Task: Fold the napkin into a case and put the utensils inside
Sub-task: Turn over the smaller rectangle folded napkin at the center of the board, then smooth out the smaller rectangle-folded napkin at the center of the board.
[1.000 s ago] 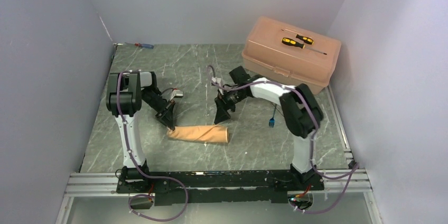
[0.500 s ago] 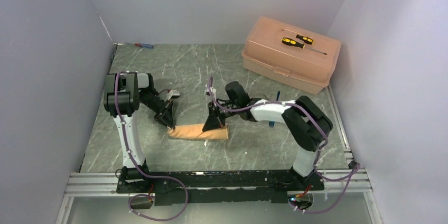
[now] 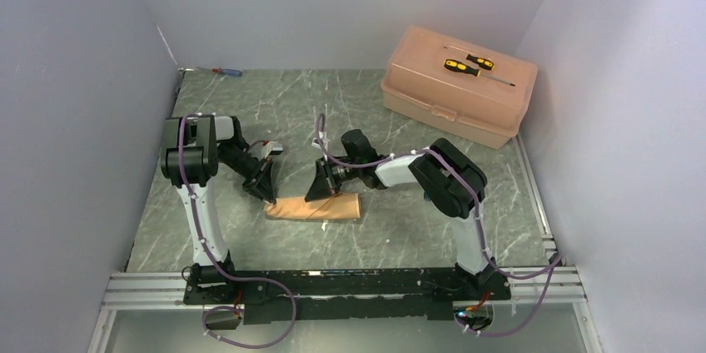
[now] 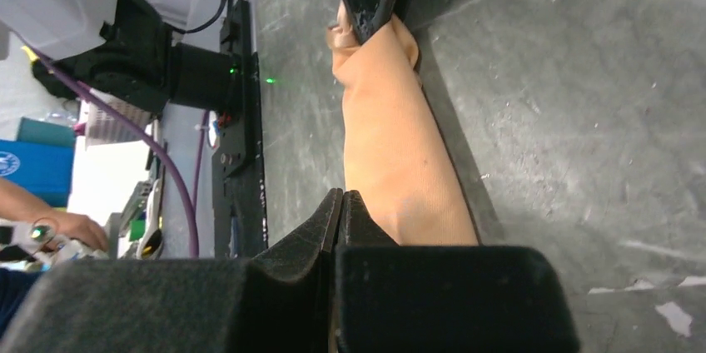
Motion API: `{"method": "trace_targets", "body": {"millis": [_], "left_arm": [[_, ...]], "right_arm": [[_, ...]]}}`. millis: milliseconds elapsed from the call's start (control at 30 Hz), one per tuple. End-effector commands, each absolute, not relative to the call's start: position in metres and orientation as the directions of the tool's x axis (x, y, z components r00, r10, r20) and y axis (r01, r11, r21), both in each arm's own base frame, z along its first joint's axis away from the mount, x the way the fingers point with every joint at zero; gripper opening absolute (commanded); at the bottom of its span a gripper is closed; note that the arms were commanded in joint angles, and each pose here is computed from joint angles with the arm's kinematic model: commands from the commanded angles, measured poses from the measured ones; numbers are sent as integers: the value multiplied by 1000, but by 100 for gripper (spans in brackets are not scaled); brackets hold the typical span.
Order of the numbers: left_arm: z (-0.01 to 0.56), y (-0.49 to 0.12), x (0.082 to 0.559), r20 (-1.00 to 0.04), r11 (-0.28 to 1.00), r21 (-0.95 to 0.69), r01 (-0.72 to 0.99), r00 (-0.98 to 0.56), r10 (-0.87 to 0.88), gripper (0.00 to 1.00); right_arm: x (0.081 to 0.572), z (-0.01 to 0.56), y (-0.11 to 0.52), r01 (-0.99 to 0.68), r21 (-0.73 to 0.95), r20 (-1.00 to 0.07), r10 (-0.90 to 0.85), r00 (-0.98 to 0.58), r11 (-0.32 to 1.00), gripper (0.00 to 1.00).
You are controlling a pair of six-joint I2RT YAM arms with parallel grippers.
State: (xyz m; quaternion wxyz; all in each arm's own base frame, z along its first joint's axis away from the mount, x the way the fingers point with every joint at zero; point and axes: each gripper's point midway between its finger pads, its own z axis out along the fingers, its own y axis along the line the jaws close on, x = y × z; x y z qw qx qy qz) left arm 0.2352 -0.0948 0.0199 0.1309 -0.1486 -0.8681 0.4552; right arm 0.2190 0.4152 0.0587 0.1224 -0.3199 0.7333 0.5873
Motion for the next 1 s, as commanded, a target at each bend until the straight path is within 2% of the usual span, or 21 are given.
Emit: {"method": "trace_targets", "body": {"millis": [0, 67, 167, 400, 467, 567, 633, 833, 967], "left_arm": [[18, -87, 248, 0, 571, -784, 242, -921, 390, 3], [20, -85, 251, -18, 581, -769, 267, -917, 397, 5], [27, -82, 258, -51, 600, -740, 304, -915, 400, 15], [39, -76, 269, -100, 642, -683, 348, -915, 390, 41], [41, -72, 270, -106, 660, -655, 366, -910, 400, 57], [46, -61, 277, -132, 701, -589, 401, -904, 407, 65], [53, -52, 287, -165, 731, -526, 435, -895, 414, 80], [89, -38, 330, -300, 774, -362, 520, -851, 431, 80], [130, -75, 321, -386, 671, -503, 545, -836, 389, 73]], "right_arm": [[229, 42, 422, -628, 750, -544, -347, -764, 206, 0], [229, 27, 417, -622, 744, -523, -366, -770, 245, 0], [228, 6, 410, -626, 725, -502, -400, -767, 289, 0], [233, -26, 397, -675, 623, -493, -471, -731, 395, 0], [235, -30, 394, -692, 590, -501, -483, -718, 416, 0], [235, -32, 391, -723, 539, -519, -506, -689, 432, 0], [236, -31, 391, -734, 521, -528, -511, -678, 435, 0], [236, -25, 394, -747, 511, -547, -509, -664, 425, 0], [234, -15, 400, -744, 532, -563, -488, -667, 404, 0]]}}
